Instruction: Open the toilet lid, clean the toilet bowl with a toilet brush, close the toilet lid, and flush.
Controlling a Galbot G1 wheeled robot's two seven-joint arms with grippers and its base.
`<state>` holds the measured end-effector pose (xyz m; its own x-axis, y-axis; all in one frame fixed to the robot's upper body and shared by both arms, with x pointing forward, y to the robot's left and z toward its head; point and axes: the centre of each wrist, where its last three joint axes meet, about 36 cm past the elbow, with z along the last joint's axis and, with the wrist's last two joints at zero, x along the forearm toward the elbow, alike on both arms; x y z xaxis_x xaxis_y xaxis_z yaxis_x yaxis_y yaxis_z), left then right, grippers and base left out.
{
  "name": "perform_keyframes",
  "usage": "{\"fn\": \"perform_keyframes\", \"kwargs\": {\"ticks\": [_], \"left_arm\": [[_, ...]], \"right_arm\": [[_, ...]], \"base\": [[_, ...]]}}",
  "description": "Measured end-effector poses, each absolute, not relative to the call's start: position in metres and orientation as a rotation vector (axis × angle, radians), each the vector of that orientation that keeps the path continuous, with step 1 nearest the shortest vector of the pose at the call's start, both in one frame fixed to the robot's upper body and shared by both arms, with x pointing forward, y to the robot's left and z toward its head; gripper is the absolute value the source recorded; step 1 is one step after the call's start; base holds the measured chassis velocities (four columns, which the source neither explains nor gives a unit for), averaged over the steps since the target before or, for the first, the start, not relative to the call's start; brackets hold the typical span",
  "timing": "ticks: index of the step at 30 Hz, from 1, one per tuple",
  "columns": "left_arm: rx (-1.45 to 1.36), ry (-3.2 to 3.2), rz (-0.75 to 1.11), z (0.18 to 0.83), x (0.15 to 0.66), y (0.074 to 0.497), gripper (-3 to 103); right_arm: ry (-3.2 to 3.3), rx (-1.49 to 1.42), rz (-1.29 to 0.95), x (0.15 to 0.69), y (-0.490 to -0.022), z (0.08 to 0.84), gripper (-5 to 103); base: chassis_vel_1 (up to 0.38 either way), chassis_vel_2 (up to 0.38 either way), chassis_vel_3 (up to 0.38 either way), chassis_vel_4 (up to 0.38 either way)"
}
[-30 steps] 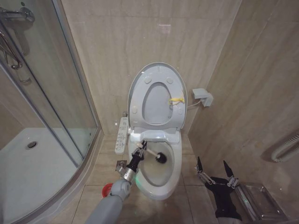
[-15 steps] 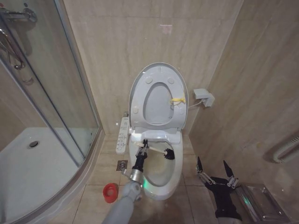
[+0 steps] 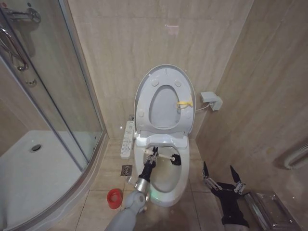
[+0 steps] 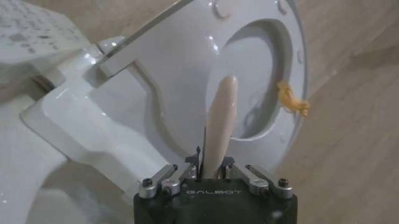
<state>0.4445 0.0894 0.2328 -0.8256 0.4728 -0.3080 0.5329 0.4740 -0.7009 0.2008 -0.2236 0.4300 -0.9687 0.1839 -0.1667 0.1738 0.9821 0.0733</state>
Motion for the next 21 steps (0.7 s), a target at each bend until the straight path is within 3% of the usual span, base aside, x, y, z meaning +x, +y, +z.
{"fn": "perform_keyframes", "kwargs": {"ticks": [8, 18, 21], "left_arm": [[0.920, 2.641, -1.249, 0.239, 0.433, 0.116, 19], [0.995, 2.767, -0.862, 0.194, 0.471, 0.115, 18], [0.998, 2.775, -0.828, 0.191, 0.482, 0.112, 18]], "right_arm": [[2.955, 0.269, 0.087, 0.201, -0.224, 0.430, 100], [2.955, 0.269, 0.087, 0.201, -0.224, 0.430, 100], [2.955, 0.269, 0.087, 0.201, -0.224, 0.430, 100]], "base": [[0.000, 0.000, 0.000, 0.000], [0.000, 0.000, 0.000, 0.000], [0.000, 0.000, 0.000, 0.000]]}}
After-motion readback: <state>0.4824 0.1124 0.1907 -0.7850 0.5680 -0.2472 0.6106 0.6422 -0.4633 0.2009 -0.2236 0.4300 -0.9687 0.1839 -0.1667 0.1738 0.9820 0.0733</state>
